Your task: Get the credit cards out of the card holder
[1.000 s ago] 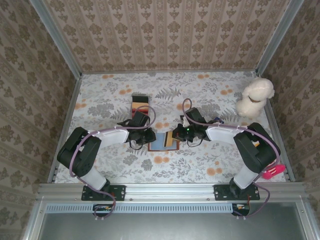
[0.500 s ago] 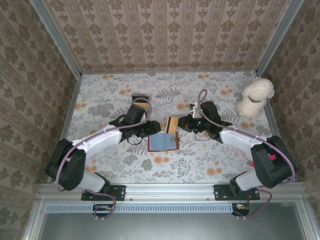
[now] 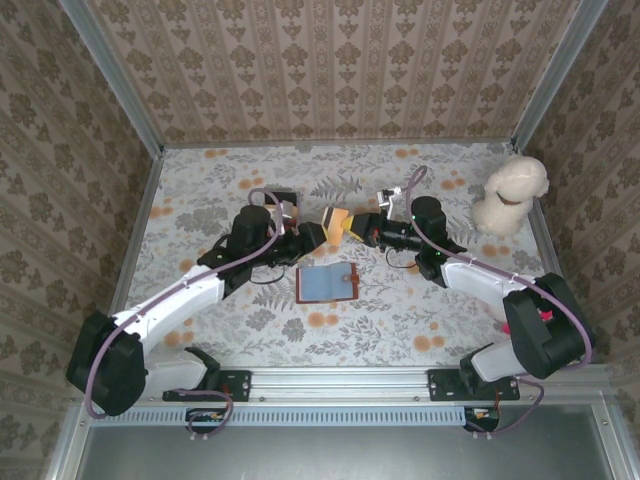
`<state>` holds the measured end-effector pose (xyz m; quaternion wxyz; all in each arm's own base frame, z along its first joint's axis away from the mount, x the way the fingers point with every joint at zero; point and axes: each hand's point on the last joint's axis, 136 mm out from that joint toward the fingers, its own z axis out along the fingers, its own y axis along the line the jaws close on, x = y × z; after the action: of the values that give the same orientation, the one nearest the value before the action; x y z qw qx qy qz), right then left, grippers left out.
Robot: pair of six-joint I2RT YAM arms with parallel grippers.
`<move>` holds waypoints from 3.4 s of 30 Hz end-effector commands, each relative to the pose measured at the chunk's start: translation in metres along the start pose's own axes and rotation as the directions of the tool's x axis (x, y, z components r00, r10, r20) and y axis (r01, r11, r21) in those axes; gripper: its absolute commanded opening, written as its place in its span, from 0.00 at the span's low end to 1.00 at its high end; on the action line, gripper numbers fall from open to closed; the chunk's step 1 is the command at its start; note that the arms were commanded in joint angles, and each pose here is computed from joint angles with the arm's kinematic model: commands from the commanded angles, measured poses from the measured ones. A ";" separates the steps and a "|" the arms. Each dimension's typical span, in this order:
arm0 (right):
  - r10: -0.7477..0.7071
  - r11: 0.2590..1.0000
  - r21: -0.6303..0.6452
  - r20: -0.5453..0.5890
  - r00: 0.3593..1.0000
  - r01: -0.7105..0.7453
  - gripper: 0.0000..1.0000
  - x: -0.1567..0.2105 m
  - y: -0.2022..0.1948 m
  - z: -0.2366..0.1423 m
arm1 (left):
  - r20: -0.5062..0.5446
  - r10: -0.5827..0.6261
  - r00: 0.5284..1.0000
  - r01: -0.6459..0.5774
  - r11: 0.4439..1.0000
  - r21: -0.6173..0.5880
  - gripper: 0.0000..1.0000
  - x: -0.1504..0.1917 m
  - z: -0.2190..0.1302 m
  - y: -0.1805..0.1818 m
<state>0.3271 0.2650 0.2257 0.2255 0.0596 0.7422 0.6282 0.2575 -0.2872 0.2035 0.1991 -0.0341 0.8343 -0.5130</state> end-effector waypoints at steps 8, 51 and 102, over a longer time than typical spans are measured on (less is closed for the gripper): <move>0.059 0.993 -0.097 -0.025 0.998 -0.061 0.00 -0.004 0.013 0.005 | 0.010 0.011 1.000 -0.013 0.982 0.186 0.43 -0.014 -0.006 -0.037; -0.224 0.779 0.586 -0.074 0.972 0.224 1.00 0.001 -0.080 -0.068 | -0.181 0.906 0.382 -0.895 0.314 -0.317 0.00 -0.091 -0.053 -0.002; -0.199 0.829 0.520 -0.075 0.977 0.208 1.00 0.007 -0.057 -0.033 | -0.583 0.720 -0.376 -0.921 -0.223 0.318 0.00 -0.160 -0.002 0.147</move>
<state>0.3113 0.2222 0.1618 0.2471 0.0350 0.8945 0.3710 0.4244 -0.1704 0.1154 0.2249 0.7395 0.6345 0.0002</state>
